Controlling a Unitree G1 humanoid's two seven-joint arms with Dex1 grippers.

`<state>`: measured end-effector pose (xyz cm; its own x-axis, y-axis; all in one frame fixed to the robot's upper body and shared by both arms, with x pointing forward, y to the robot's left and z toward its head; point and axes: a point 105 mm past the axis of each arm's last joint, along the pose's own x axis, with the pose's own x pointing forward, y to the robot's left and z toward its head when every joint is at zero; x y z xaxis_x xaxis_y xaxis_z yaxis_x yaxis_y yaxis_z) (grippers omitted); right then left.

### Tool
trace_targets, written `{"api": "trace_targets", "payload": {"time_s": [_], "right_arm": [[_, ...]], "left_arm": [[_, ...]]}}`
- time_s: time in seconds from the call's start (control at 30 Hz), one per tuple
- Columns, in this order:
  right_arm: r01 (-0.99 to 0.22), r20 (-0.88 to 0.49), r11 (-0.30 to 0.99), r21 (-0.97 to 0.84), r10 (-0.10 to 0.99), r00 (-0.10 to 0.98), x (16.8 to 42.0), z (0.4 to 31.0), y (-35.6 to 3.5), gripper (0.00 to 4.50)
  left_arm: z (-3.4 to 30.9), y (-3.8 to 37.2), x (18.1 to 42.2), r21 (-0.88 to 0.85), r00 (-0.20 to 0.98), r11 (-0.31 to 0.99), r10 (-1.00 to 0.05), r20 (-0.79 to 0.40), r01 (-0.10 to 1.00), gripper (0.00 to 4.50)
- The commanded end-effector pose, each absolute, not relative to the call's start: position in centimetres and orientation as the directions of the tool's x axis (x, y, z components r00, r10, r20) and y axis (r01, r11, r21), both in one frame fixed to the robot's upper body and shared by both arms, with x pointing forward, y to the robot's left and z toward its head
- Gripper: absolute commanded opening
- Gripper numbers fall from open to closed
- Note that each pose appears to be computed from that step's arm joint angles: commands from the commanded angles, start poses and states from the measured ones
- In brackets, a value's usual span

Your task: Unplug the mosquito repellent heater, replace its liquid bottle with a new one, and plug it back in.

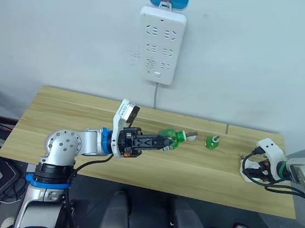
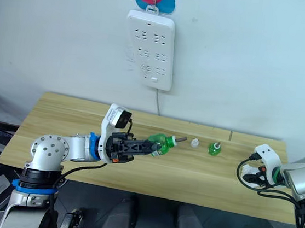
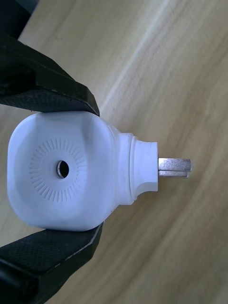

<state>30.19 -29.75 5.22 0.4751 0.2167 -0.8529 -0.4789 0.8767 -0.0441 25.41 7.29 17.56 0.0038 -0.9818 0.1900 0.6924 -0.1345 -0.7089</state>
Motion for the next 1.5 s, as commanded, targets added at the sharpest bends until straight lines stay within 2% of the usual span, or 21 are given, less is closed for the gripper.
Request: {"api": "trace_targets", "payload": {"time_s": [0.03, 0.13, 0.23, 0.33, 0.4, 0.53, 0.67, 0.8, 1.13, 1.5], "right_arm": [[-0.475, -0.846, 0.880, -0.026, 0.234, 0.480, 30.0, 6.2, -30.3, 2.94], [-0.478, -0.816, 0.876, 0.055, 0.315, 0.485, 30.1, 8.5, -30.0, 2.94], [-0.512, -0.726, 0.792, 0.332, 0.561, 0.398, 28.4, 12.6, -28.0, 2.94], [-0.489, -0.543, 0.648, 0.585, 0.760, 0.357, 27.0, 17.3, -26.2, 2.94], [-0.446, -0.454, 0.560, 0.698, 0.828, 0.329, 26.2, 19.8, -25.3, 2.94], [-0.497, -0.317, 0.387, 0.777, 0.922, 0.223, 25.3, 23.5, -23.0, 2.94], [-0.536, -0.218, 0.253, 0.805, 0.967, 0.129, 25.0, 25.5, -20.3, 2.94], [-0.531, -0.180, 0.201, 0.823, 0.979, 0.091, 24.9, 25.8, -18.6, 2.94], [-0.550, -0.158, 0.185, 0.814, 0.983, 0.097, 24.6, 25.6, -16.8, 2.94], [-0.568, -0.148, 0.171, 0.805, 0.985, 0.086, 24.7, 25.9, -16.3, 2.94]], "left_arm": [[18.2, 7.2, 24.8, -0.678, -0.030, -0.166, -0.978, 0.209, 0.716, 2.24], [18.3, 7.3, 24.8, -0.678, -0.033, -0.170, -0.977, 0.211, 0.715, 2.24], [18.2, 7.4, 24.4, -0.680, -0.059, -0.192, -0.975, 0.214, 0.707, 2.24], [18.1, 7.2, 24.0, -0.674, -0.095, -0.224, -0.970, 0.224, 0.704, 2.24], [18.1, 7.0, 23.8, -0.667, -0.116, -0.248, -0.965, 0.236, 0.702, 2.24], [18.3, 6.6, 23.9, -0.647, -0.153, -0.284, -0.956, 0.252, 0.707, 2.24], [18.6, 5.9, 24.3, -0.625, -0.173, -0.307, -0.948, 0.267, 0.718, 2.24], [18.9, 5.1, 24.3, -0.611, -0.199, -0.332, -0.940, 0.277, 0.719, 2.24], [19.2, 3.5, 25.3, -0.589, -0.196, -0.337, -0.936, 0.291, 0.734, 2.24], [19.3, 2.7, 25.3, -0.575, -0.225, -0.365, -0.927, 0.301, 0.732, 2.24]]}}
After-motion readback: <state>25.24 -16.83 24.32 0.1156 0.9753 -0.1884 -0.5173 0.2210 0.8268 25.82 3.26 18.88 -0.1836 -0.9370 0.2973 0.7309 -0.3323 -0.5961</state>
